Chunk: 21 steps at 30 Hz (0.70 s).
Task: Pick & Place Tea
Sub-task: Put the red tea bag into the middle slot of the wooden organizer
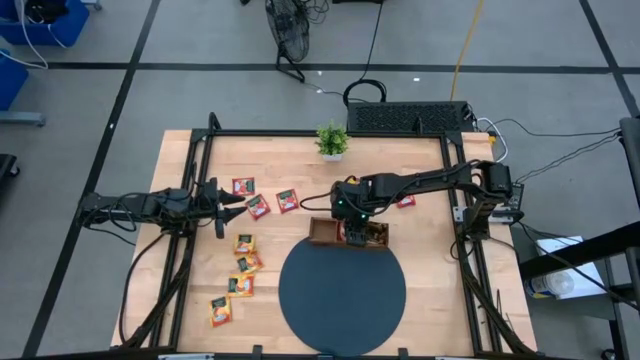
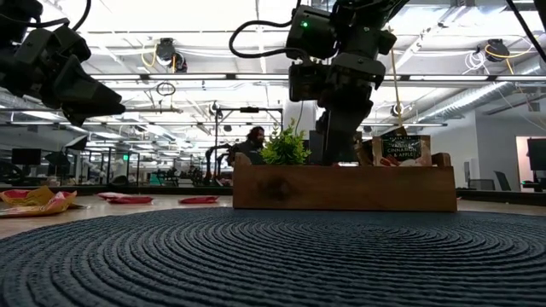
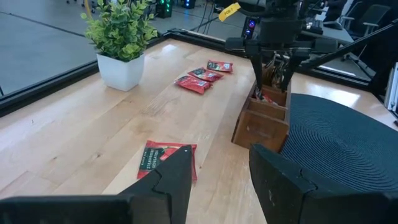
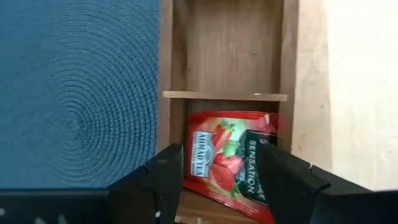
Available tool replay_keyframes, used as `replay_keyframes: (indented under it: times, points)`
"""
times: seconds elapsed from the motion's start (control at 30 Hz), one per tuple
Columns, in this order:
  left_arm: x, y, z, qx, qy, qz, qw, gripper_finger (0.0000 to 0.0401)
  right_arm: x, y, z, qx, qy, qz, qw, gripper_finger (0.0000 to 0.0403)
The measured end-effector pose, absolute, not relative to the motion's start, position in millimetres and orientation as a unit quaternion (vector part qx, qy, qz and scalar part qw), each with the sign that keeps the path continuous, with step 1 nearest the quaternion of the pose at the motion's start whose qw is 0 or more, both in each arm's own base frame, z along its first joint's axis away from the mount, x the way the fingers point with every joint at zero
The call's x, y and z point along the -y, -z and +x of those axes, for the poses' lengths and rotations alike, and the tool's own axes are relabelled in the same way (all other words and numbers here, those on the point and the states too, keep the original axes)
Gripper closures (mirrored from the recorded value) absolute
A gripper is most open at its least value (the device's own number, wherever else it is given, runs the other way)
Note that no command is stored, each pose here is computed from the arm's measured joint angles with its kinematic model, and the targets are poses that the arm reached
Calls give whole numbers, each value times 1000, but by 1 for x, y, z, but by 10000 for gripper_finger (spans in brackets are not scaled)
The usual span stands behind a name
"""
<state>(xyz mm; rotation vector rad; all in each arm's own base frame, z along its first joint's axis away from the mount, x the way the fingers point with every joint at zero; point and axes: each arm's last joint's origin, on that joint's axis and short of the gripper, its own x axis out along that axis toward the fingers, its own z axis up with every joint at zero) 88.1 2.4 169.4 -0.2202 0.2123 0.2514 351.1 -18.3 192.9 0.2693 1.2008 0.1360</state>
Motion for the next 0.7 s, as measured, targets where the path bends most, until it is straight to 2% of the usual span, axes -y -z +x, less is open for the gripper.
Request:
replay_keyframes:
  times: [0.17,0.37,0.53,0.7]
  points:
    - [-2,-169,88,-106,-125,-109,980,240,17,-193,351,-562,-77,135,813,251]
    - [-2,-169,88,-106,-125,-109,980,240,20,-193,351,-562,-60,99,819,279]
    - [-2,-169,88,-106,-125,-109,980,240,19,-200,351,-547,-63,91,830,283]
    - [-2,-169,88,-106,-125,-109,980,240,22,-198,351,-551,-28,53,832,274]
